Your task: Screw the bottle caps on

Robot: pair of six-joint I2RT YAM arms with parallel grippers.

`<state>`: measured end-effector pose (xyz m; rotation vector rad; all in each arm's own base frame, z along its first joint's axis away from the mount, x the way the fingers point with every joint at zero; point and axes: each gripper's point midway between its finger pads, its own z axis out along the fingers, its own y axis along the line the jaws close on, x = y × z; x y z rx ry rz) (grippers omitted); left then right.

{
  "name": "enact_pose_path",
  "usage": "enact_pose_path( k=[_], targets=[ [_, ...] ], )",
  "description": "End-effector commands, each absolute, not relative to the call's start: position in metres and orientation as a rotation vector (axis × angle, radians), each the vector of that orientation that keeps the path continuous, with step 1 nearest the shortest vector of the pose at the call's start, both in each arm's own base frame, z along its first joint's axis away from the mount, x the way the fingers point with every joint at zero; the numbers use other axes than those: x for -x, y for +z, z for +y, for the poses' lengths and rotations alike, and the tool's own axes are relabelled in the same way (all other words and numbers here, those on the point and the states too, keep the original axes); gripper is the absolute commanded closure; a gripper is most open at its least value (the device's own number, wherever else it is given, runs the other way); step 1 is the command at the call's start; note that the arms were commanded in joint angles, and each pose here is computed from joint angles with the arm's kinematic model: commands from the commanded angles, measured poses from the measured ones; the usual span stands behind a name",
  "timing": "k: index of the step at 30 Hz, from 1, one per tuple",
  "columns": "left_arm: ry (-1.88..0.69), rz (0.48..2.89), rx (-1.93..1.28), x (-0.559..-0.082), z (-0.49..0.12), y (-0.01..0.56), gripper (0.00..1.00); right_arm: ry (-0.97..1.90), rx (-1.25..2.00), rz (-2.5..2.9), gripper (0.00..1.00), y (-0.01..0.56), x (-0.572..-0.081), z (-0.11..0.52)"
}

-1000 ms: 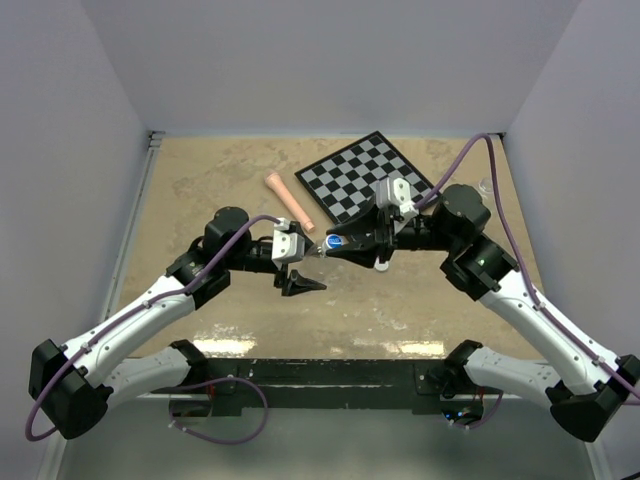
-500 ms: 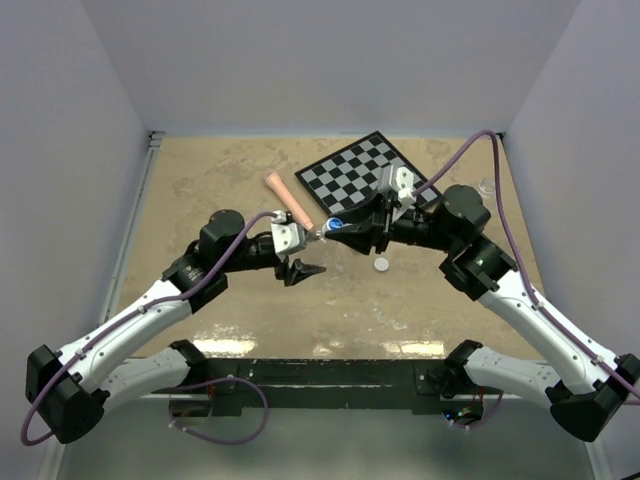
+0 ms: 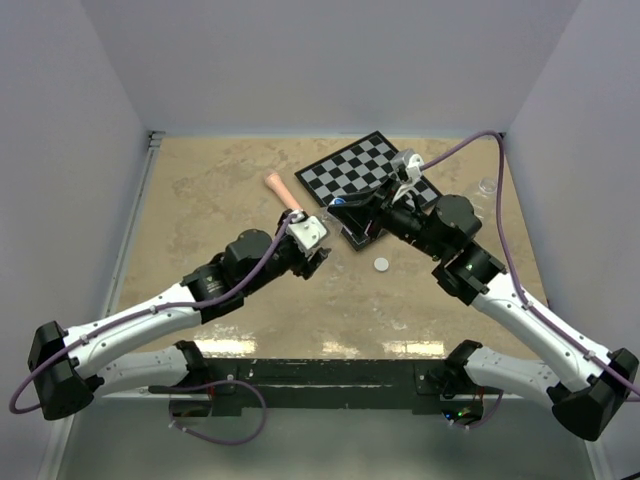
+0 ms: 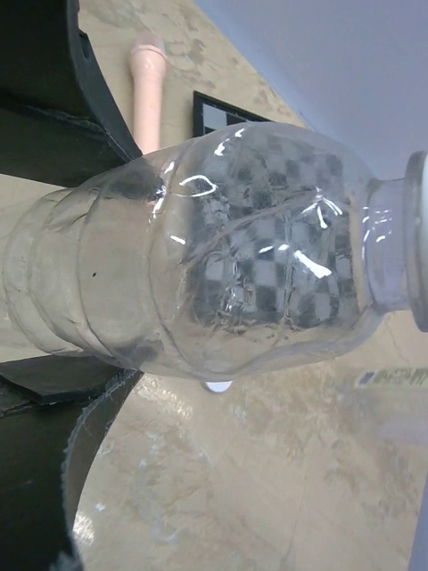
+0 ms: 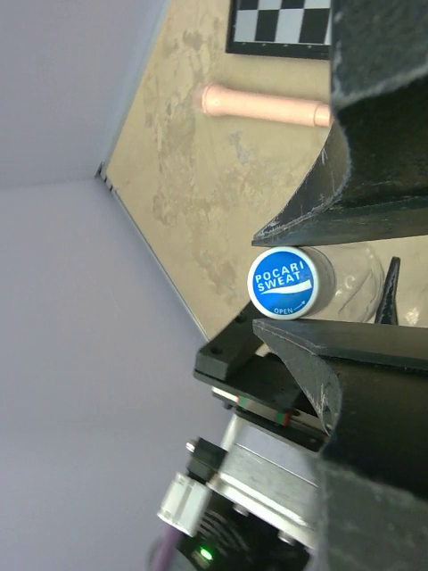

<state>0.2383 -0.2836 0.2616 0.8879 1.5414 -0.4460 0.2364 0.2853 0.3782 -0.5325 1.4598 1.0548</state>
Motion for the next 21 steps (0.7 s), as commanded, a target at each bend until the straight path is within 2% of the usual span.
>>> enact_pose_path(
  k=[1, 7, 13, 15, 20, 21],
  targets=[
    [-0.375, 1.402, -0.447, -0.269, -0.266, 0.350, 1.00, 1.014, 0.288, 1.615, 1.00, 0.346, -0.252, 0.280],
    [-0.261, 1.377, -0.365, -0.273, -0.273, 0.351, 1.00, 1.001, 0.180, 1.666, 1.00, 0.332, -0.253, 0.285],
    [-0.182, 1.390, -0.377, -0.273, -0.270, 0.337, 1.00, 1.027, 0.140, 1.617, 1.00, 0.345, -0.250, 0.280],
    [-0.182, 1.414, -0.434, -0.270, -0.272, 0.329, 1.00, 1.038, 0.161, 1.575, 0.89, 0.358, -0.245, 0.278],
    [-0.238, 1.519, -0.639, -0.271, -0.276, 0.301, 1.00, 1.007, 0.220, 1.489, 0.51, 0.392, -0.233, 0.263],
    [-0.282, 1.525, -0.682, -0.269, -0.278, 0.299, 1.00, 0.990, 0.234, 1.476, 0.39, 0.399, -0.231, 0.259]
  ],
)
